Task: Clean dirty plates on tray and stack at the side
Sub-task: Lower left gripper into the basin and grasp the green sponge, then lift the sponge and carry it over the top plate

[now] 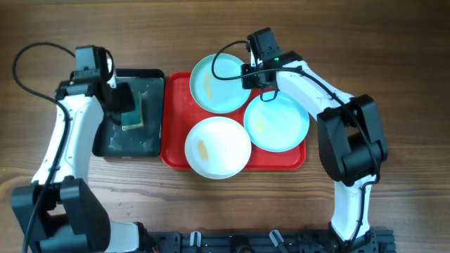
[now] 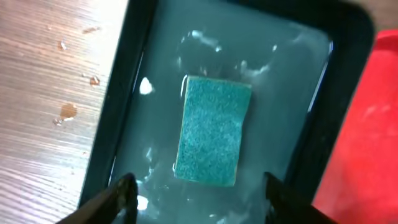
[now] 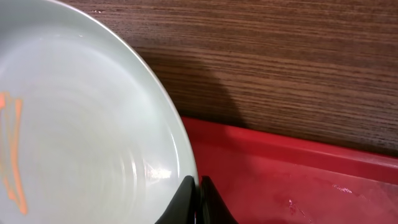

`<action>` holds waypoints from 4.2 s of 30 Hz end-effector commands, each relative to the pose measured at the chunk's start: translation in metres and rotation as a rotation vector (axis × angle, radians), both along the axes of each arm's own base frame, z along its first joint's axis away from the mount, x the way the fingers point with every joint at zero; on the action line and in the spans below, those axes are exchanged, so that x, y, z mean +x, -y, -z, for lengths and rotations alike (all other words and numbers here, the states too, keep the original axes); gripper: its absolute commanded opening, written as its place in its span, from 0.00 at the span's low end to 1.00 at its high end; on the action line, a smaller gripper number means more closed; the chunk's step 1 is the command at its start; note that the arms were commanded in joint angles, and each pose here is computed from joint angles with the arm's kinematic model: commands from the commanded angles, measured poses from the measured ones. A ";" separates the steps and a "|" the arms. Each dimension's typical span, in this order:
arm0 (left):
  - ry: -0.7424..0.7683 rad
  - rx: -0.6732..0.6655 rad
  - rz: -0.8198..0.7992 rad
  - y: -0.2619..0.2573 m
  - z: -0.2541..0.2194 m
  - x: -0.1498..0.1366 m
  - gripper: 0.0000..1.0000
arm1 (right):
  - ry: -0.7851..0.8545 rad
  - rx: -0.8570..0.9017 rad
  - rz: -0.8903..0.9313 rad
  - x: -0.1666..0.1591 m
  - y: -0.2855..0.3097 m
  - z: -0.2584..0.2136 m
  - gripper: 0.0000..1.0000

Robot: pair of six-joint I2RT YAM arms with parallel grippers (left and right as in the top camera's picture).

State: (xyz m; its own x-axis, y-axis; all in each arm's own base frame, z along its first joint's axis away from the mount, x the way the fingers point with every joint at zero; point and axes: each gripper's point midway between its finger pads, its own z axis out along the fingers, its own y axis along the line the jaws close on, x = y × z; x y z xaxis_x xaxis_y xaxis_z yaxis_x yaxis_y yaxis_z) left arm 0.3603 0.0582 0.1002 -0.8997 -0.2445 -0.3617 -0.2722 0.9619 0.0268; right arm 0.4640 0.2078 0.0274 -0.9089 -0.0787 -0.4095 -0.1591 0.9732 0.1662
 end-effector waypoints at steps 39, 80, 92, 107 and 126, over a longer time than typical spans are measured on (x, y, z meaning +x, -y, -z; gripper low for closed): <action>-0.058 -0.023 0.206 0.012 0.095 0.016 0.50 | -0.010 -0.019 0.003 -0.002 0.003 0.008 0.05; 0.439 0.105 0.237 0.013 -0.095 0.022 0.04 | -0.006 -0.018 0.003 -0.002 0.003 0.007 0.04; 0.335 0.114 0.208 0.004 -0.057 0.029 0.04 | -0.005 -0.017 0.003 -0.001 0.003 0.007 0.04; 0.278 -0.034 0.221 0.018 -0.043 0.081 0.04 | -0.003 -0.016 0.004 -0.001 0.002 0.007 0.04; 0.249 -0.231 0.476 0.199 -0.031 0.101 0.04 | -0.041 0.099 -0.052 -0.008 -0.019 0.004 0.04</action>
